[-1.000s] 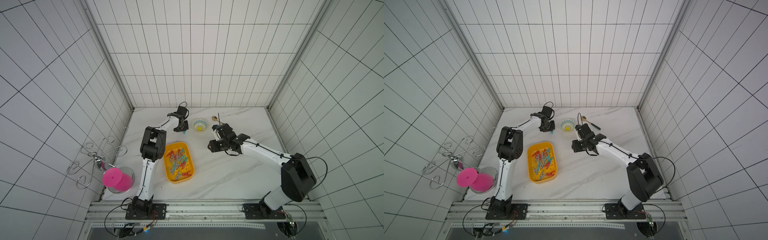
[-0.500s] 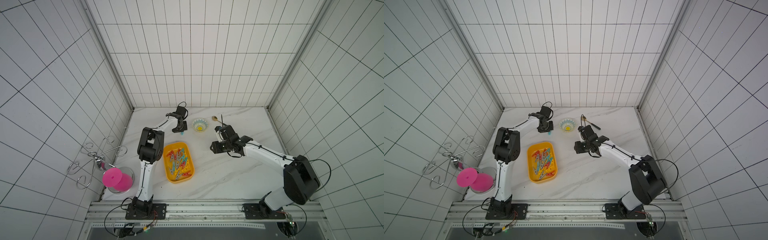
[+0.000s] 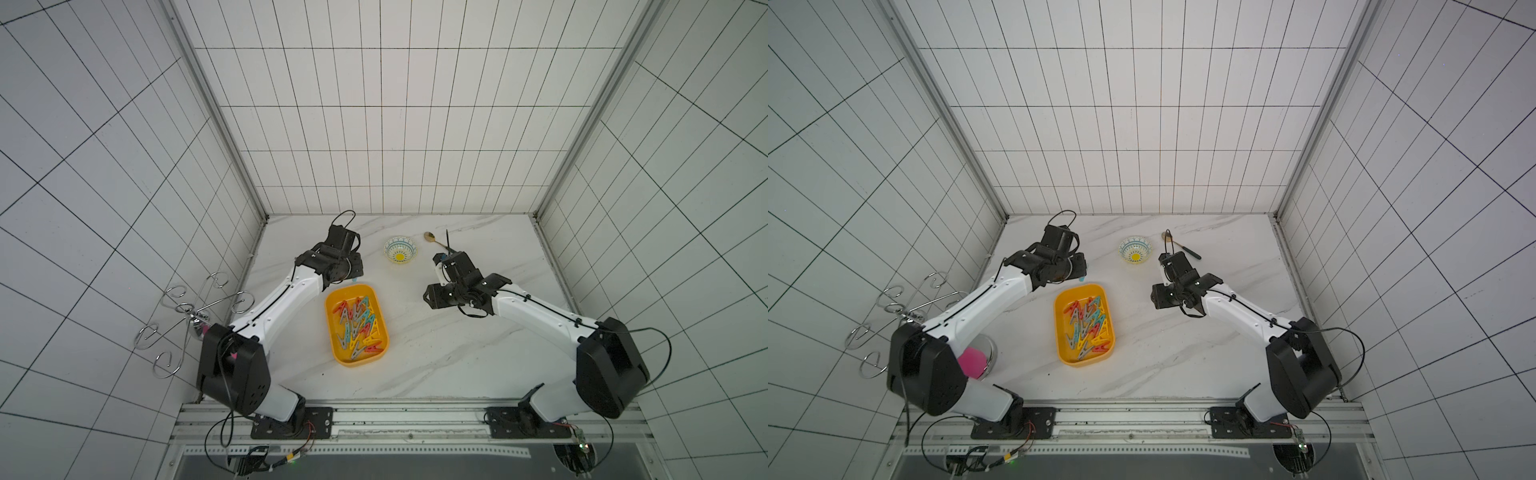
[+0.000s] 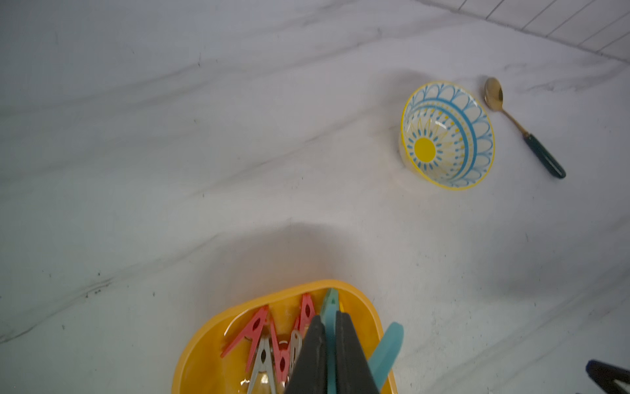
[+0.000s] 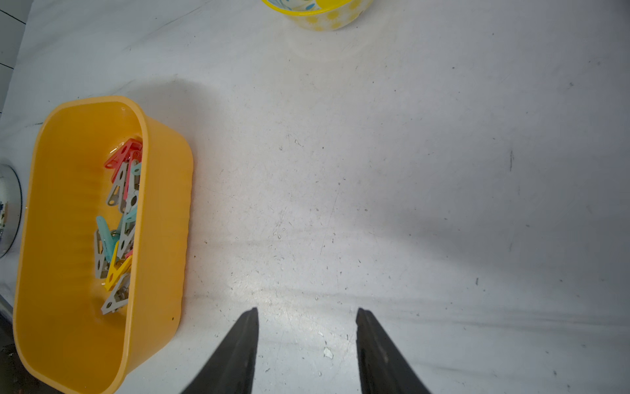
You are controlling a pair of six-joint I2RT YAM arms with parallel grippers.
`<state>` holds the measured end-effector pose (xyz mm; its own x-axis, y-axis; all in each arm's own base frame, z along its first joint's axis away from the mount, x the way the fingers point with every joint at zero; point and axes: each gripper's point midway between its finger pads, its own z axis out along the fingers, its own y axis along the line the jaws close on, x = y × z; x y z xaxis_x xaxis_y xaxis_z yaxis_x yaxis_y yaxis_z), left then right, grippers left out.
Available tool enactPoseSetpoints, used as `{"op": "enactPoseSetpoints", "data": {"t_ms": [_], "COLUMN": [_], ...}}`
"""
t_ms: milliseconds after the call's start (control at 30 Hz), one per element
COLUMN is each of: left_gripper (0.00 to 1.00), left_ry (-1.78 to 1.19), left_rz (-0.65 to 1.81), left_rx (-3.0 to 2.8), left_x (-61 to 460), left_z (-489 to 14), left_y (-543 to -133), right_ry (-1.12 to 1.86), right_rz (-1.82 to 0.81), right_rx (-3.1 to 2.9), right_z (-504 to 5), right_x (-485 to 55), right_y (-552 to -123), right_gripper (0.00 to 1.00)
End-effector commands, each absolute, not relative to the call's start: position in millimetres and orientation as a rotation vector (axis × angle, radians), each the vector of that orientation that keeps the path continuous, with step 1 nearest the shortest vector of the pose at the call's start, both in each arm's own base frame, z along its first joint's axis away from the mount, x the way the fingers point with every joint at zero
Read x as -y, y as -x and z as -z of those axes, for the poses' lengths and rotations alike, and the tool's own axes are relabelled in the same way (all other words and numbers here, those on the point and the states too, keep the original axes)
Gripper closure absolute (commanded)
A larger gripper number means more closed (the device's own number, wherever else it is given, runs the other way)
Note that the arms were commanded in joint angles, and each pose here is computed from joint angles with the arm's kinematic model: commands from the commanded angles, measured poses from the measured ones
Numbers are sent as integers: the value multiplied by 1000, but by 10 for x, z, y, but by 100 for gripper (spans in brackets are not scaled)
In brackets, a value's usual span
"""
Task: Put the clothespins into the storage box
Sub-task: Place the clothespin in the storage box.
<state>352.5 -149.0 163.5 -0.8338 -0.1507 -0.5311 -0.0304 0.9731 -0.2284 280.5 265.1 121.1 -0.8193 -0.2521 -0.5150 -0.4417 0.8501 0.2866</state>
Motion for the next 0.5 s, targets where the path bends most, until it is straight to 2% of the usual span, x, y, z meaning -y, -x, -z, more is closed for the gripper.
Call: {"op": "enactPoseSetpoints", "data": {"t_ms": [0,167,467], "left_gripper": [90,90,90], "left_ry": [84,26,2], "left_rz": [270,212,192], "left_rx": [-2612,-2686,-2736], "left_x": [1603,1669,1772], "left_z": [-1426,-1120,-665], "left_y": [-3136,-2754,-2617], "right_ry": [470,450,442], "right_rz": [-506,-494,-422], "right_rx": [-2568,-2570,-2603], "right_z": [-1246,-1276,-1219], "right_x": [-2524,-2508,-2427], "right_y": [-2769,-2707,-2600], "right_gripper": [50,50,50]}}
